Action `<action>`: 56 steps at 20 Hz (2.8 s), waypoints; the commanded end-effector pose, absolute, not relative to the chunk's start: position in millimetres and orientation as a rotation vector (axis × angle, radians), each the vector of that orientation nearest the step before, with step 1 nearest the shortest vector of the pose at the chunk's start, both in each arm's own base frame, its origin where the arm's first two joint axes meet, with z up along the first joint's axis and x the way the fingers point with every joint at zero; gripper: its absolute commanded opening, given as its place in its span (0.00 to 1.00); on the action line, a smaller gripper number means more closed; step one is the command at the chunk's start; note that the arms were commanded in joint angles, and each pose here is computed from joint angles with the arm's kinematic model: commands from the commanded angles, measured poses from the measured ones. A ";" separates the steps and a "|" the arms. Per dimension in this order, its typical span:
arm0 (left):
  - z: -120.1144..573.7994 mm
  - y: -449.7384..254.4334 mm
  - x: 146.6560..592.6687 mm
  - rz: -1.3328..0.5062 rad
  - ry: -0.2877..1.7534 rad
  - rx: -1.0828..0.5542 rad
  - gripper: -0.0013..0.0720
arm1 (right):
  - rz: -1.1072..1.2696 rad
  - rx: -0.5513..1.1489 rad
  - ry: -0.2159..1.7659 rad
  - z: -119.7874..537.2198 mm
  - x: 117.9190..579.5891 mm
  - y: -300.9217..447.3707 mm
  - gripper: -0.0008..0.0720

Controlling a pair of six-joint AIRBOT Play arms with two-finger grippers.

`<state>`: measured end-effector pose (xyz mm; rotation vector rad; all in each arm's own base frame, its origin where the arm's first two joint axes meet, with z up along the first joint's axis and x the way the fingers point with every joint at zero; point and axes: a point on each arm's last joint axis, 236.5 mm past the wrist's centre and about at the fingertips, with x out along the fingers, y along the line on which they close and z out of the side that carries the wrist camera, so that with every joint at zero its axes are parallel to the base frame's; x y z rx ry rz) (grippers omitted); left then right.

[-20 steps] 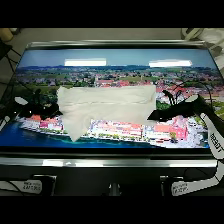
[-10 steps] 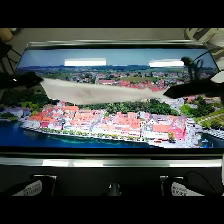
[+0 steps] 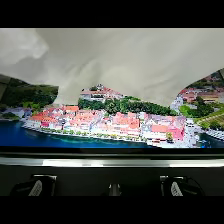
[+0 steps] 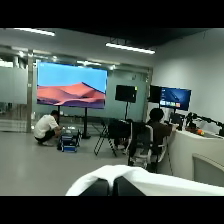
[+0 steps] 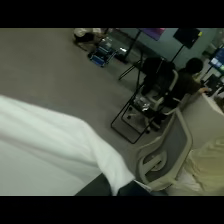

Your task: Fold the shirts.

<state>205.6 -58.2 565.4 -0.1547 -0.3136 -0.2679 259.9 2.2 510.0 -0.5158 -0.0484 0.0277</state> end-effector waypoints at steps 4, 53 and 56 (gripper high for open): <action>557.8 -51.3 184.7 -0.203 -0.281 -0.131 0.06 | -0.028 -0.553 -0.034 513.1 231.9 -2.9 0.03; -17.8 -24.5 395.7 -0.192 1.500 -0.294 0.82 | 0.571 -0.172 1.486 -32.2 428.1 1.1 0.68; 5.3 -1.5 371.5 -0.147 1.470 -0.333 0.82 | 0.484 -0.046 1.528 -2.0 395.6 -49.0 0.68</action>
